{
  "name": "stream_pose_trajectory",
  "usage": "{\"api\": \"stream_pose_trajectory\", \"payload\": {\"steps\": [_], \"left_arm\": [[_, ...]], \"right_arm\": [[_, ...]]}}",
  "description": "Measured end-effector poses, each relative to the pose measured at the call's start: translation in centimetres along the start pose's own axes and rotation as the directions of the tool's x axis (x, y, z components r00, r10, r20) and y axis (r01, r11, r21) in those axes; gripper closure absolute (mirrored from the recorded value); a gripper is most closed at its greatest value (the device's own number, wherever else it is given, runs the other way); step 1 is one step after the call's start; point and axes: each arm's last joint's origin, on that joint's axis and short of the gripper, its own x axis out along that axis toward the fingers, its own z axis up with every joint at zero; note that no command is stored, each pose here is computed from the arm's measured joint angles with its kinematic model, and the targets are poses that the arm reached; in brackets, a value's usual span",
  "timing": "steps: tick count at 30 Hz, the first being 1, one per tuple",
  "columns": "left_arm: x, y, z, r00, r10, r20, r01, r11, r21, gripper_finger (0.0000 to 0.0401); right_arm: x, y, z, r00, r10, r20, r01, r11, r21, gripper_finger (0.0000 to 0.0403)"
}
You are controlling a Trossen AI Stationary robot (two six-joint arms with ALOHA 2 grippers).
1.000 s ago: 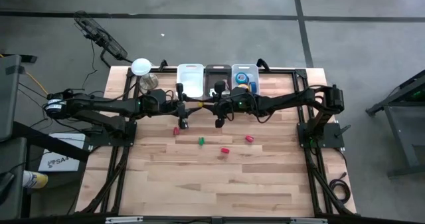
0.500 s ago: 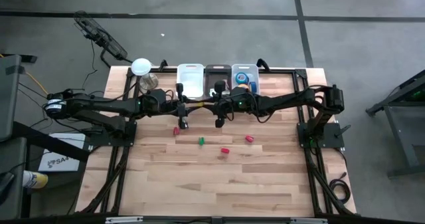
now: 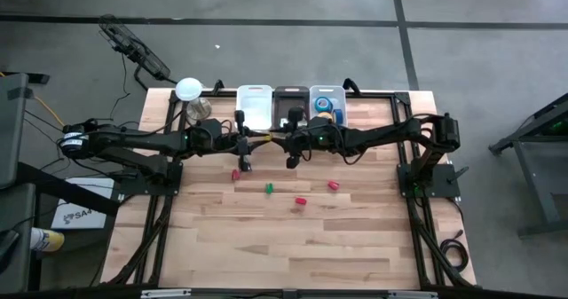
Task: Pick and place Stapler, Stapler remover, tape
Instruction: Put the yellow stapler into the left white bin
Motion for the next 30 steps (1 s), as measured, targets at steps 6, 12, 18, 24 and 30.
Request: {"api": "stream_pose_trajectory", "payload": {"steps": [6, 12, 18, 24, 30], "left_arm": [[0.0, 0.1, -0.1, 0.999, 0.041, -0.033, -0.041, 0.999, 0.003, 0.0346], [-0.1, 0.2, -0.6, 0.983, 0.128, -0.132, -0.127, 0.992, 0.017, 0.0346], [-0.1, 0.3, -2.1, 0.91, 0.24, -0.339, -0.216, 0.971, 0.107, 0.0346], [0.3, 1.6, -4.5, 0.855, 0.251, -0.453, -0.236, 0.968, 0.091, 0.0346], [0.9, 3.7, -7.7, 0.823, 0.224, -0.522, -0.262, 0.965, 0.001, 0.0346]], "right_arm": [[0.0, -0.1, -0.2, 0.994, -0.076, -0.073, 0.078, 0.997, 0.028, 0.0296], [-0.1, -0.2, -1.2, 0.958, -0.166, -0.235, 0.183, 0.982, 0.054, 0.0294], [-0.2, -0.7, -2.8, 0.927, -0.149, -0.343, 0.208, 0.968, 0.143, 0.0293], [-0.3, -1.8, -4.2, 0.919, -0.129, -0.373, 0.227, 0.946, 0.233, 0.0293], [-0.3, -2.0, -4.5, 0.919, -0.11, -0.378, 0.219, 0.941, 0.258, 0.0293]]}}
